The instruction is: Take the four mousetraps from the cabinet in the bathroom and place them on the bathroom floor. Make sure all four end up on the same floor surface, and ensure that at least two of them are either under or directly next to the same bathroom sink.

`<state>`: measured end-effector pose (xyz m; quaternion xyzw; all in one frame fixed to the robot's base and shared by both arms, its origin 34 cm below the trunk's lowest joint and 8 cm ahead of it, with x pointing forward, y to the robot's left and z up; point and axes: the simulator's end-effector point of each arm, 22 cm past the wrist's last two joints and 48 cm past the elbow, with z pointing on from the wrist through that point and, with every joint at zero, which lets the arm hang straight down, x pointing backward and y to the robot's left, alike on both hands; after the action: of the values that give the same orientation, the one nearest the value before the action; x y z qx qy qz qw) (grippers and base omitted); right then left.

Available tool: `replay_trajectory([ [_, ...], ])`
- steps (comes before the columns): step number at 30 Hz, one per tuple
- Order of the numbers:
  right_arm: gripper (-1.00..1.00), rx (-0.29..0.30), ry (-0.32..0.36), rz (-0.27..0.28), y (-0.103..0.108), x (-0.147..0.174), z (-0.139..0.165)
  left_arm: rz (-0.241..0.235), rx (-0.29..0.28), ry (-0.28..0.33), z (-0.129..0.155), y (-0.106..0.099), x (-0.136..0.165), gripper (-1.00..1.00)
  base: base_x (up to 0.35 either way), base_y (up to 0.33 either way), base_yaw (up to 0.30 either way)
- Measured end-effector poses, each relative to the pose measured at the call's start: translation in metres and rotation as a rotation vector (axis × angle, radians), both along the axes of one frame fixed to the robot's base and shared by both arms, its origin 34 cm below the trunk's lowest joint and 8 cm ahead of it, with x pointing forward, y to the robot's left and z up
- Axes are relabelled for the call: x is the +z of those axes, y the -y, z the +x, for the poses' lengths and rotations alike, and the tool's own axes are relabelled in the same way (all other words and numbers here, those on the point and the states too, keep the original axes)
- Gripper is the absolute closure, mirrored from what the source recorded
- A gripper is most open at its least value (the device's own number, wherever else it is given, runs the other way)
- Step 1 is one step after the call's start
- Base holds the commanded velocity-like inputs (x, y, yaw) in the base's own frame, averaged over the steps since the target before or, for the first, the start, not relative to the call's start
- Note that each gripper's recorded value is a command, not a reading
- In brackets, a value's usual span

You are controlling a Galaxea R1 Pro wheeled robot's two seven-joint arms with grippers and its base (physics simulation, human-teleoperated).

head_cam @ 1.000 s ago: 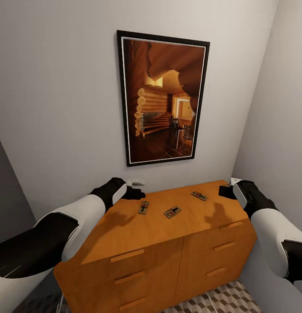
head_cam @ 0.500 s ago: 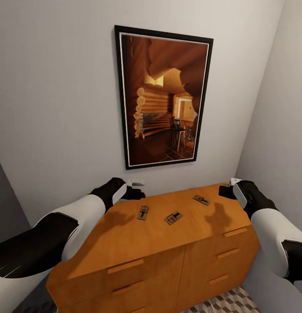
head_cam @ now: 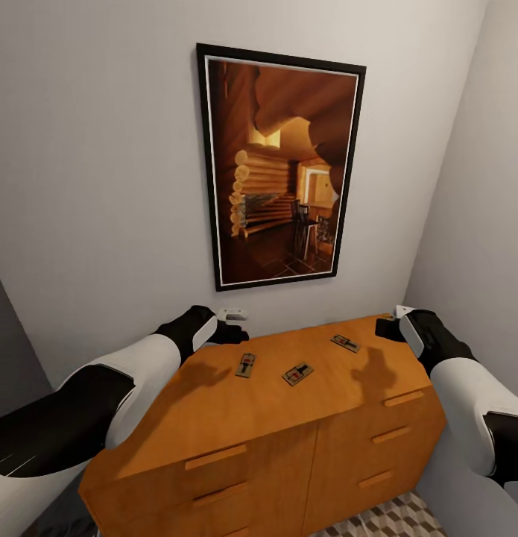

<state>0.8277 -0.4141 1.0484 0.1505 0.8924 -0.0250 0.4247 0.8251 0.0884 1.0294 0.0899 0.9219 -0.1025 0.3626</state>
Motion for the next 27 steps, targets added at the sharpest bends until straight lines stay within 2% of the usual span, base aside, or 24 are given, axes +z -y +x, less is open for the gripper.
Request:
replay_trajectory([
  [13,1.00,-0.002,-0.004,-0.003,0.002,0.000,-0.001,0.000,-0.002,0.002,0.000,0.001,0.002,-1.00,0.000,0.000,0.000],
  [16,1.00,-0.018,-0.005,-0.013,0.015,0.000,-0.003,-0.001,-0.002,0.003,0.001,0.001,0.001,-1.00,0.000,0.000,0.000],
  [27,1.00,-0.025,-0.005,-0.016,0.022,-0.012,-0.003,-0.003,-0.002,0.001,0.003,0.001,-0.012,-1.00,0.000,0.000,0.000],
])
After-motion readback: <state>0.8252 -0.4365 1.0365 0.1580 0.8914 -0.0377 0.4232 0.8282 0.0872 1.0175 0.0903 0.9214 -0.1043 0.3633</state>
